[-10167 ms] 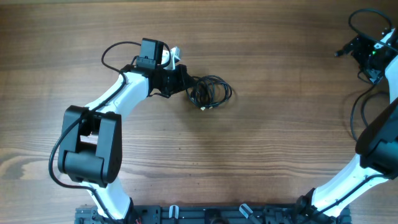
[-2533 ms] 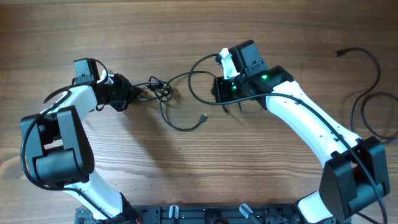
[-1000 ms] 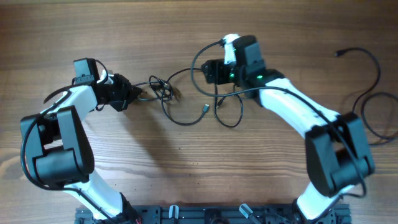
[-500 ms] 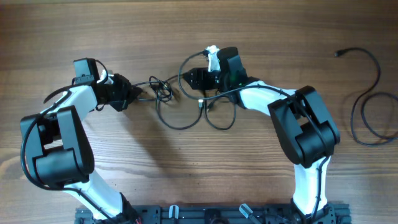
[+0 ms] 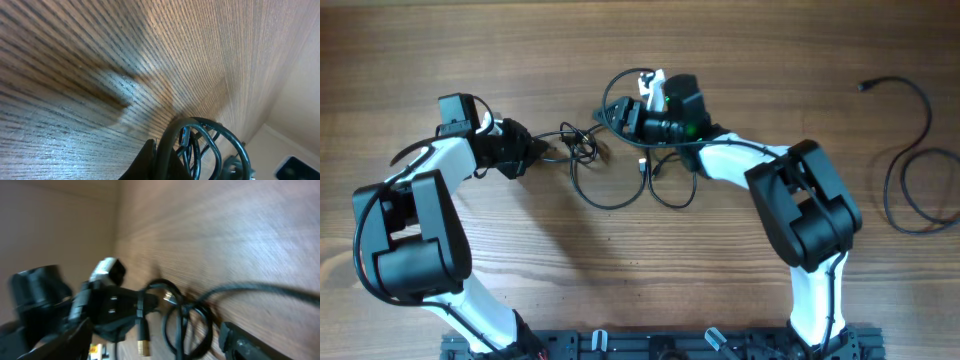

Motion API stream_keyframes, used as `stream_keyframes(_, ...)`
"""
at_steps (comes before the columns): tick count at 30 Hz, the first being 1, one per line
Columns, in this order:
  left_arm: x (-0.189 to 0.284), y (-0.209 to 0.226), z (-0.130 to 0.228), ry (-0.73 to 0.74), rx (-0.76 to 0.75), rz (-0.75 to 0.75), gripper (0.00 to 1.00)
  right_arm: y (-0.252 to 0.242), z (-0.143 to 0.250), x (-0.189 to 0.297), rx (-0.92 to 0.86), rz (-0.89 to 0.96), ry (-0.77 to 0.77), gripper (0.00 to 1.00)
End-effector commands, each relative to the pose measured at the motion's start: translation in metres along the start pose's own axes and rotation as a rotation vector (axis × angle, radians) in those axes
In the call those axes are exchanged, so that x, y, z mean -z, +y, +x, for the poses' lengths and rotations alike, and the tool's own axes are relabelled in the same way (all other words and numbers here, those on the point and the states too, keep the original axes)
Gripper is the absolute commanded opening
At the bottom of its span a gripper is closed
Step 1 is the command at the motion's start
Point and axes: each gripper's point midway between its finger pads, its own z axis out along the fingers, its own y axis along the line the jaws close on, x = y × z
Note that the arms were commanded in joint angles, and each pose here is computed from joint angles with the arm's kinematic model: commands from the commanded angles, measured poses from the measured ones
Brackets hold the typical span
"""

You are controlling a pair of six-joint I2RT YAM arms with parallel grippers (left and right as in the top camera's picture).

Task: Untangle cables
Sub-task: 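Lower the right gripper into the cable loops near center and grasp, then pull the right gripper rightward, stretching the cable from the left gripper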

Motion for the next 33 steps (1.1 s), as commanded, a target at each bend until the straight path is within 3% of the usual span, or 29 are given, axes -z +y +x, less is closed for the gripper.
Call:
stream_keyframes(1,0.006,-0.008,-0.004,-0.021,-0.028,0.013,0.07,-0.021,0.007,-0.012,-0.049,0.13,-0.058,0.79)
stream_keyframes(7,0.006,-0.008,-0.004,-0.021,-0.028,0.013,0.08,-0.033,0.013,-0.018,-0.041,0.225,-0.11,0.8)
stream_keyframes(14,0.006,-0.007,-0.004,-0.021,-0.027,0.013,0.07,-0.094,-0.005,0.013,-0.058,0.501,-0.214,0.8)
stream_keyframes(21,0.006,-0.008,-0.004,-0.021,-0.028,0.013,0.08,-0.172,-0.022,0.095,-0.351,0.664,-0.166,0.83)
stream_keyframes(33,0.006,-0.008,-0.004,-0.022,-0.028,0.013,0.08,-0.258,-0.004,0.247,-0.817,0.82,-0.122,0.82)
